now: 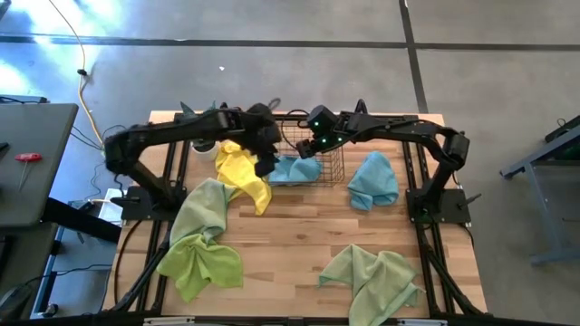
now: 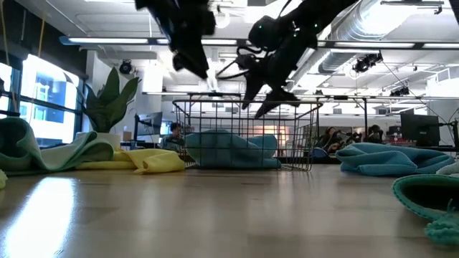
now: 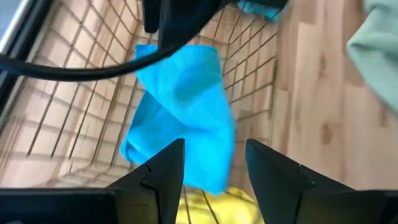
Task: Fold microfiber towels
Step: Put the bottom blue microfiber cloth in the basket, then adjust the basket, then fold the right light blue microfiber cloth
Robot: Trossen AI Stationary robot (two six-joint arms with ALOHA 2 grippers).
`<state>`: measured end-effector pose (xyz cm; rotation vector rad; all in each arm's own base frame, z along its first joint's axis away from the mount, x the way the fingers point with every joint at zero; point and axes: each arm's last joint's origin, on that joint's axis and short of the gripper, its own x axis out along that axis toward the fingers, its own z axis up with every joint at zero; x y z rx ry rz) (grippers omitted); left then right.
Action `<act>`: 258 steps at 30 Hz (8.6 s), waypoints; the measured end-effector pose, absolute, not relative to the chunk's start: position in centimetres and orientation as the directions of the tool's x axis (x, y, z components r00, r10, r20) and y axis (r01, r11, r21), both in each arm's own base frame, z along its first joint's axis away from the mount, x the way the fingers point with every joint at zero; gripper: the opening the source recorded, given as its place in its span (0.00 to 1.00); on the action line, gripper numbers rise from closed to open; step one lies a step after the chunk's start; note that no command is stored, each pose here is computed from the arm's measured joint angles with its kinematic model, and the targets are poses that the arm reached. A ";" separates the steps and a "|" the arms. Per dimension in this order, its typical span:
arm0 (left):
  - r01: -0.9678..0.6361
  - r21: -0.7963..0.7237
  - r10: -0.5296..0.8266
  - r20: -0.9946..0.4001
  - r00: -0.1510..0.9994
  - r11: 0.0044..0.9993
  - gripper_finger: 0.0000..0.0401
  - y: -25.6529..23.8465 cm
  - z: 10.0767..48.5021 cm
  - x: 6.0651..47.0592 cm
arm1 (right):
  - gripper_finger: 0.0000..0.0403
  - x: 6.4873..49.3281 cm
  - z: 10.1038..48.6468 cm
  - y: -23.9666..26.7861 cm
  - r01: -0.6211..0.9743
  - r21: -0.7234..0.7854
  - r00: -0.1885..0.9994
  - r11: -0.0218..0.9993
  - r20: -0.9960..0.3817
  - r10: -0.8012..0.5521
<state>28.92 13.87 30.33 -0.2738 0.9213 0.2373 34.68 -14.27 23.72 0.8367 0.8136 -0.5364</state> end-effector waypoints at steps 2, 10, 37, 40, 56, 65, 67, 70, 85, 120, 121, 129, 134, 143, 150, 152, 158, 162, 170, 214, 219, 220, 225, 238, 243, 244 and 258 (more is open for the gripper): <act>-0.336 -0.149 0.090 -0.793 0.602 0.930 0.40 13.3 31.6 28.0 | 0.47 35.1 23.0 -14.3 0.662 0.432 0.593 0.613 -0.802 -0.075; -0.364 -0.161 0.167 -0.675 0.718 0.917 0.40 10.9 36.6 24.2 | 0.47 36.5 19.4 -14.6 0.470 0.398 0.574 0.788 -0.816 0.070; -0.568 -0.084 0.436 -0.552 0.711 0.819 0.40 9.3 40.3 19.6 | 0.47 32.0 27.6 -14.7 0.562 0.166 0.456 0.811 -0.879 -0.137; -0.571 -0.094 0.430 -0.561 0.707 0.816 0.40 9.2 40.2 19.5 | 0.47 30.3 30.4 -13.7 0.588 0.130 0.477 0.798 -0.853 -0.212; -0.482 -0.052 0.352 -0.616 0.705 0.875 0.40 7.8 39.7 19.8 | 0.47 26.6 31.2 -1.3 0.755 0.291 0.450 0.588 -0.882 -0.142; -0.420 -0.025 0.273 -0.725 0.633 0.907 0.40 6.1 38.6 19.4 | 0.47 30.6 25.6 5.3 0.716 0.474 0.568 0.513 -0.823 -0.031; -0.400 -0.024 0.258 -0.727 0.636 0.916 0.40 5.6 38.6 19.5 | 0.47 31.8 24.2 5.7 0.721 0.474 0.571 0.506 -0.820 -0.045; -0.364 -0.024 0.234 -0.727 0.646 0.931 0.40 4.9 38.6 19.7 | 0.47 33.4 22.0 5.5 0.748 0.420 0.534 0.514 -0.841 -0.090; -0.284 -0.015 0.185 -0.726 0.662 0.959 0.40 2.4 38.6 20.1 | 0.47 35.5 19.5 -2.0 0.853 0.278 0.456 0.441 -0.807 -0.374; -0.360 0.004 0.256 -0.710 0.656 0.933 0.40 1.2 38.6 20.2 | 0.47 35.0 23.7 -2.8 0.660 0.522 0.666 0.541 -0.739 -0.100; -0.352 0.006 0.252 -0.710 0.658 0.936 0.40 1.0 38.6 20.2 | 0.47 34.6 24.2 -1.8 0.647 0.522 0.664 0.555 -0.745 -0.073; -0.276 0.012 0.194 -0.739 0.645 0.961 0.40 -1.0 36.9 20.5 | 0.47 30.0 26.6 7.5 0.641 0.517 0.562 0.567 -0.820 0.112; -0.219 -0.027 0.132 -0.724 0.677 0.975 0.40 -2.4 35.2 21.3 | 0.47 27.4 26.7 13.4 0.596 0.538 0.481 0.596 -0.834 0.271; -0.071 -0.131 -0.030 -0.645 0.764 0.989 0.40 -5.6 33.9 22.3 | 0.47 21.6 26.6 21.7 0.434 0.555 0.343 0.710 -0.830 0.439; -0.092 -0.127 0.001 -0.579 0.815 0.988 0.40 -7.4 34.3 22.3 | 0.47 19.7 26.7 23.6 0.294 0.545 0.360 0.785 -0.824 0.438; -0.120 -0.141 0.023 -0.552 0.834 0.983 0.40 -7.7 34.5 22.4 | 0.47 19.8 26.4 23.8 0.259 0.529 0.376 0.808 -0.826 0.420; -0.172 -0.239 0.046 -0.456 0.889 0.956 0.40 -8.7 35.3 22.6 | 0.47 21.0 24.6 26.0 0.038 0.520 0.402 0.853 -0.789 0.464; -0.182 -0.276 0.050 -0.426 0.903 0.944 0.40 -9.6 35.4 22.6 | 0.47 21.3 23.3 27.6 -0.098 0.499 0.407 0.861 -0.770 0.492; -0.244 -0.356 0.065 -0.446 0.893 0.902 0.40 -11.2 34.2 23.7 | 0.47 20.2 20.8 30.3 -0.282 0.430 0.361 0.858 -0.781 0.510; -0.300 -0.448 0.047 -0.493 0.869 0.842 0.40 -14.3 29.7 28.1 | 0.02 20.6 15.1 33.8 -0.464 0.162 0.521 0.871 -0.746 0.416; -0.311 -0.442 0.065 -0.488 0.871 0.841 0.40 -14.3 29.7 28.1 | 0.01 21.3 15.7 32.8 -0.420 0.116 0.561 0.900 -0.746 0.358; -0.312 -0.444 0.066 -0.487 0.871 0.840 0.40 -14.3 29.7 28.1 | 0.01 21.5 16.0 32.4 -0.411 0.094 0.571 0.907 -0.749 0.336; -0.316 -0.453 0.066 -0.487 0.871 0.833 0.40 -14.3 29.7 28.1 | 0.00 23.1 17.4 29.6 -0.394 -0.059 0.605 0.917 -0.768 0.211; -0.256 -0.321 0.071 -0.489 0.869 0.912 0.40 -13.9 29.7 28.3 | 0.00 29.3 20.7 18.1 -0.161 -0.304 0.604 0.939 -0.783 -0.150; -0.244 -0.252 0.091 -0.497 0.863 0.937 0.40 -13.3 29.6 28.5 | 0.00 31.6 23.8 13.8 0.071 -0.175 0.708 0.982 -0.685 -0.174; -0.243 -0.237 0.096 -0.499 0.861 0.941 0.40 -13.2 29.6 28.6 | 0.00 31.8 24.5 13.1 0.114 -0.134 0.726 0.984 -0.665 -0.175; -0.459 -0.100 0.362 -0.479 0.800 0.883 0.40 -7.7 29.5 30.2 | 0.00 30.3 31.4 9.0 0.299 0.151 0.871 0.942 -0.446 -0.205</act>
